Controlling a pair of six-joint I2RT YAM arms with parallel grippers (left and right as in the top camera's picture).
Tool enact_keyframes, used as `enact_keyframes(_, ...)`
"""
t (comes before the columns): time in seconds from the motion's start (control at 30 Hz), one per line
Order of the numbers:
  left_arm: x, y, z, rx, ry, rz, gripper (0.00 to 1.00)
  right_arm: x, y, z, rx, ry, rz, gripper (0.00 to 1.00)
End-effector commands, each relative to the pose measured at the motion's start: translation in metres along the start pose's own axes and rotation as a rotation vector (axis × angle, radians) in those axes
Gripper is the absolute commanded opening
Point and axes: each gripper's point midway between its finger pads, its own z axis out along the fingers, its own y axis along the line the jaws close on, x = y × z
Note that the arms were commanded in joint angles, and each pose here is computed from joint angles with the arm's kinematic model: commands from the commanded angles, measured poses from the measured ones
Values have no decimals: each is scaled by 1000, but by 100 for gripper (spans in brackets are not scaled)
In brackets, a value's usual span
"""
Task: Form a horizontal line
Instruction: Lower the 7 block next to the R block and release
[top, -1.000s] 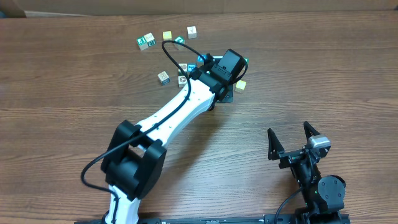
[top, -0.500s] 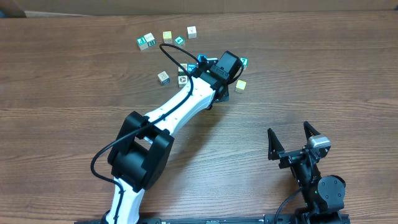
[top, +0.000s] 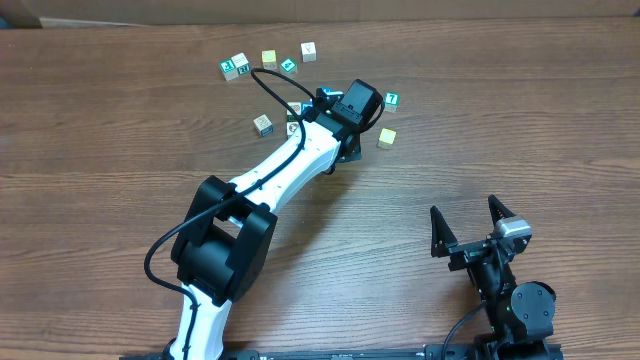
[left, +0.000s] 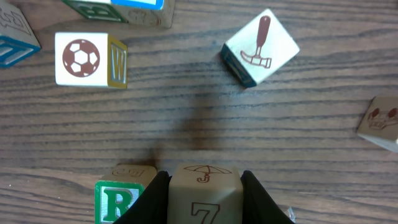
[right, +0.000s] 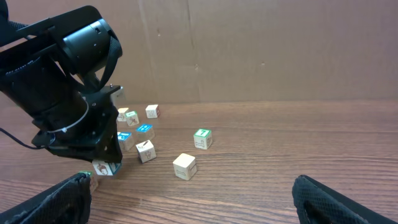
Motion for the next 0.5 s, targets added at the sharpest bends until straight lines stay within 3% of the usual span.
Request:
enact_keyframes(0.0,8,7,9,-23,23,2,9,2,-2,0,11,-1,-4,100)
enact_keyframes(0.47,26,10,19,-20,67,-32,9,2,-2,0,11,-1,-4,100)
